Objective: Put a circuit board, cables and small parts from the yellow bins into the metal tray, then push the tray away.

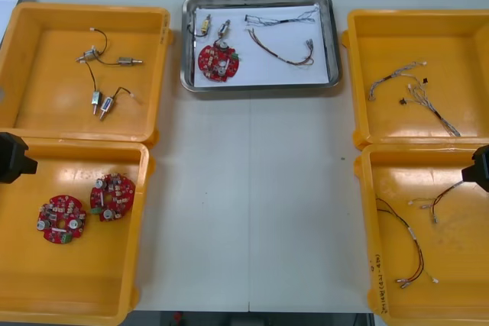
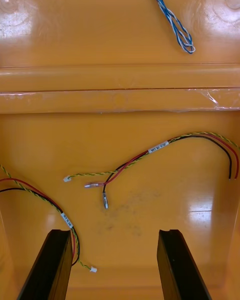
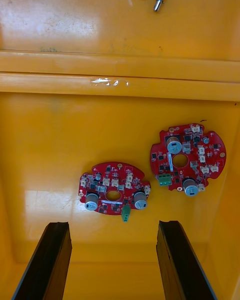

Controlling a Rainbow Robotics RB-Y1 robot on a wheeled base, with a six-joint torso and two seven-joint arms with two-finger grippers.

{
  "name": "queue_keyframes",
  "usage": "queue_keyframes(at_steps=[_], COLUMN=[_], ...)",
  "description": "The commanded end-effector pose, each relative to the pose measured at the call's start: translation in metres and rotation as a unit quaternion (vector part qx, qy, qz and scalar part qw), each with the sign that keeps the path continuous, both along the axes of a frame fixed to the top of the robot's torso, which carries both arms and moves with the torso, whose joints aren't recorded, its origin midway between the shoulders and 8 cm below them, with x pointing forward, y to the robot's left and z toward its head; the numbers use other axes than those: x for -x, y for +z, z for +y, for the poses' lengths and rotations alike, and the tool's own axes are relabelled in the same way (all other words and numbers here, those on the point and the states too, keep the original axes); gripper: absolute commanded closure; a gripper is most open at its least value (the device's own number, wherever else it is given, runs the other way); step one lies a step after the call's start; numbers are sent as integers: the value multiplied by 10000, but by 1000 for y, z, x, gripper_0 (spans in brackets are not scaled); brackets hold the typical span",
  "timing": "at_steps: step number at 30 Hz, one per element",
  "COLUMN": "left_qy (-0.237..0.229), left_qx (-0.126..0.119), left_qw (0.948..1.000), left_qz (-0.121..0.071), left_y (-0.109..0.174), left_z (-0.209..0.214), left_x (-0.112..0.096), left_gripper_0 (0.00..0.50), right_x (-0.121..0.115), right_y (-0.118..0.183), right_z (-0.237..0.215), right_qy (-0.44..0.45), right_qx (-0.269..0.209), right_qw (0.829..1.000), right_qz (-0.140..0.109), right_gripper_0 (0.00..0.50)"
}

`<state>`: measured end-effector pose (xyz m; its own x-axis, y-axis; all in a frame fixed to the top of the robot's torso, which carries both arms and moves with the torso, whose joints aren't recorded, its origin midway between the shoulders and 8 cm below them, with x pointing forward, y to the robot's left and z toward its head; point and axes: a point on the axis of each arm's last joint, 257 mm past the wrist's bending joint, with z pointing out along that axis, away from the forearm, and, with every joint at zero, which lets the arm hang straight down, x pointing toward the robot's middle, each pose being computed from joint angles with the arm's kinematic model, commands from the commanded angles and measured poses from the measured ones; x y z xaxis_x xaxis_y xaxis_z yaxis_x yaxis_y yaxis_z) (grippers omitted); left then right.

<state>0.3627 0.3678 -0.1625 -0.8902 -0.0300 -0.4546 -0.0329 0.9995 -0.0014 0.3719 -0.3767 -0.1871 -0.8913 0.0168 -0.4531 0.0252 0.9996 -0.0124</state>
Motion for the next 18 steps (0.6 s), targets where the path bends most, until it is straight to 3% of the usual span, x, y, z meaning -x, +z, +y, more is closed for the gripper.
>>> queue_keyframes(at_steps=[1,18], left_qy=[-324,-324], left_qx=[-444,-444], left_qw=[9982,9982], left_qz=[-223,-223], left_y=[21,21], left_z=[14,14], left_x=[-3,-3], left_gripper_0=[0,0], right_x=[4,4], right_y=[14,14], right_z=[-14,-14], right_qy=[-190,-190], right_qx=[129,129], right_qw=[9996,9996], right_qz=[-133,-133], right_gripper_0=[9,9])
